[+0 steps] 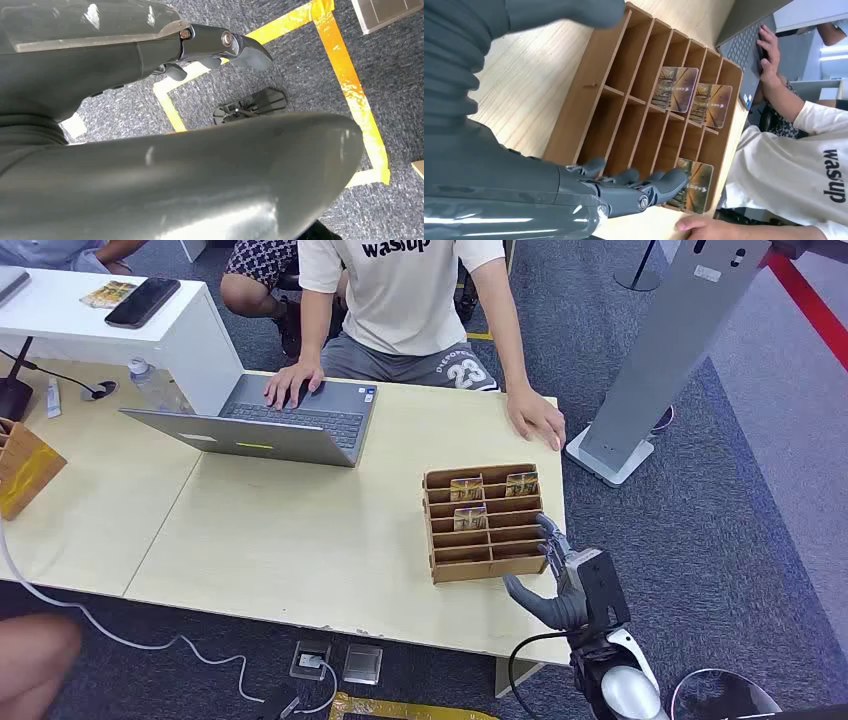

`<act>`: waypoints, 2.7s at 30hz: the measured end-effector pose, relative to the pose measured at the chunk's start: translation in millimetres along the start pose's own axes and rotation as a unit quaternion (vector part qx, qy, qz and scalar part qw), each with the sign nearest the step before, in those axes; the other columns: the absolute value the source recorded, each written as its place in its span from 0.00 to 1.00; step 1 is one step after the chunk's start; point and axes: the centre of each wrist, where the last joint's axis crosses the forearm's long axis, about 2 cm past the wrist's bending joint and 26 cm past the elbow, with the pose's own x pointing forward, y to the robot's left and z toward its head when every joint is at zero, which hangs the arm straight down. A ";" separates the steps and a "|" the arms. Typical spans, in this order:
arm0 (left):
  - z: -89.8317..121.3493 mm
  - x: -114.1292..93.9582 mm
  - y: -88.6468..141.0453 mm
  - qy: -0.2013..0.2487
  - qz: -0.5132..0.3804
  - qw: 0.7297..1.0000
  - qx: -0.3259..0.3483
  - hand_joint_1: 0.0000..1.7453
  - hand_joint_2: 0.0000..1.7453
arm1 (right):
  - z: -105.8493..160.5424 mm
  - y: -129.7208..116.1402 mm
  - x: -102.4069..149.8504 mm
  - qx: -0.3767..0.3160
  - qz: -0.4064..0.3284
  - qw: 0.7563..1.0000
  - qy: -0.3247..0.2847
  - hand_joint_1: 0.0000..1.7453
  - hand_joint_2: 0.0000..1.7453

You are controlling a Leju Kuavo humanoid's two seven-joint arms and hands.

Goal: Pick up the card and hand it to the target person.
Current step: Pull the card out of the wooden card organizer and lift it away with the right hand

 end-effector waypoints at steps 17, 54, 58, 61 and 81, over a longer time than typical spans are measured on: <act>-0.5 2.1 0.0 -0.001 0.002 1.000 0.000 0.00 0.00 | -25.0 7.4 65.4 -0.052 0.357 0.933 -0.016 0.25 1.00; -2.4 10.2 -0.1 0.006 -0.015 1.000 -0.002 0.00 0.00 | -65.6 41.9 58.0 -0.024 0.573 0.819 0.024 0.28 1.00; -2.3 9.8 0.1 0.006 -0.015 1.000 -0.002 0.00 0.00 | -65.6 41.7 53.4 -0.019 0.572 0.819 0.032 0.27 1.00; -2.3 9.8 0.0 0.006 -0.015 1.000 -0.002 0.00 0.00 | -65.5 42.7 50.2 -0.014 0.575 0.817 0.036 0.27 1.00; -2.4 10.5 0.0 0.008 -0.020 1.000 -0.006 0.00 0.00 | -71.1 44.9 41.9 -0.007 0.570 0.820 0.050 0.27 1.00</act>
